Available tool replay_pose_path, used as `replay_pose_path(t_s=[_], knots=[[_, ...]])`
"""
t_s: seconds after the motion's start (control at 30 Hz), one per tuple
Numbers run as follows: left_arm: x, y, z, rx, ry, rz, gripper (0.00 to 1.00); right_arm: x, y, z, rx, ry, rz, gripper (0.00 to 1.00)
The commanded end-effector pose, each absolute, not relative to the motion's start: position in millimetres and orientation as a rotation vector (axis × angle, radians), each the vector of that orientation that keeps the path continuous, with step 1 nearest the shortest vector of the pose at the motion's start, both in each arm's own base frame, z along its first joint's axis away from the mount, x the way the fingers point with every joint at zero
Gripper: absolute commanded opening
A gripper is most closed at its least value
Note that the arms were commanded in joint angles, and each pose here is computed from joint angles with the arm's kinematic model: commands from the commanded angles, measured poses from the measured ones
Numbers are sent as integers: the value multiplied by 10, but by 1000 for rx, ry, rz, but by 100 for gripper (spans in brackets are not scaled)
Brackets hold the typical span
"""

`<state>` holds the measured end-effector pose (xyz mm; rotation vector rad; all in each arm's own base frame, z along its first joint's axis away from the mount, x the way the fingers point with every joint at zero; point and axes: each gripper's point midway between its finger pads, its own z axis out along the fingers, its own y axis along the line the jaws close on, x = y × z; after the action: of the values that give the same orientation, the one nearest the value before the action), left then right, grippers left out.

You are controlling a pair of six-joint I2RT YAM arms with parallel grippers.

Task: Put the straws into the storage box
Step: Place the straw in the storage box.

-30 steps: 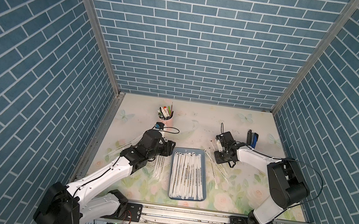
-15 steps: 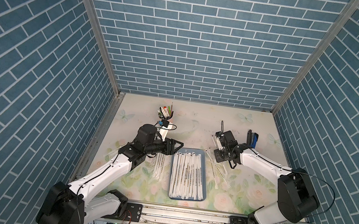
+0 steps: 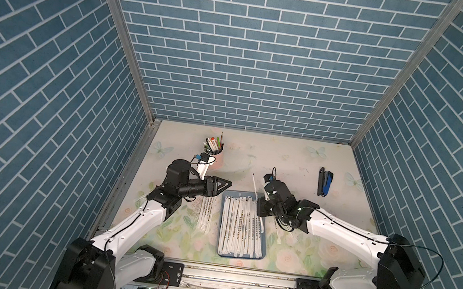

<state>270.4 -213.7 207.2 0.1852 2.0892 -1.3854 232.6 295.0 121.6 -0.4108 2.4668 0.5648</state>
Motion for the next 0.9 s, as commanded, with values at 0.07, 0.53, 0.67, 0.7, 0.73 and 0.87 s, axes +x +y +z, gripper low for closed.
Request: replay_pose_path(t_s=[0.07,0.53,0.67,0.7,0.73,0.87], knots=[[2617,-2104,2198,173,2019,-1518,36,2162,3186,1337,-188,2424,686,0],[2673,-1548,1284,-77,2327,-1015,58,1856,3390,974,-157,2507,663,0],[2640,-1557,1302,-52,2301,-933,63,1869,3430,879,-128,2537,650,0],[2636,-1546,1285,-58,2305,-901,64,1873,3450,861,-117,2544,655,0],[2629,-1533,1254,-67,2310,-861,64,1872,3451,827,-99,2556,648,0],[2559,-1595,1189,-78,2307,-855,65,1848,3499,729,-53,2601,644,0]])
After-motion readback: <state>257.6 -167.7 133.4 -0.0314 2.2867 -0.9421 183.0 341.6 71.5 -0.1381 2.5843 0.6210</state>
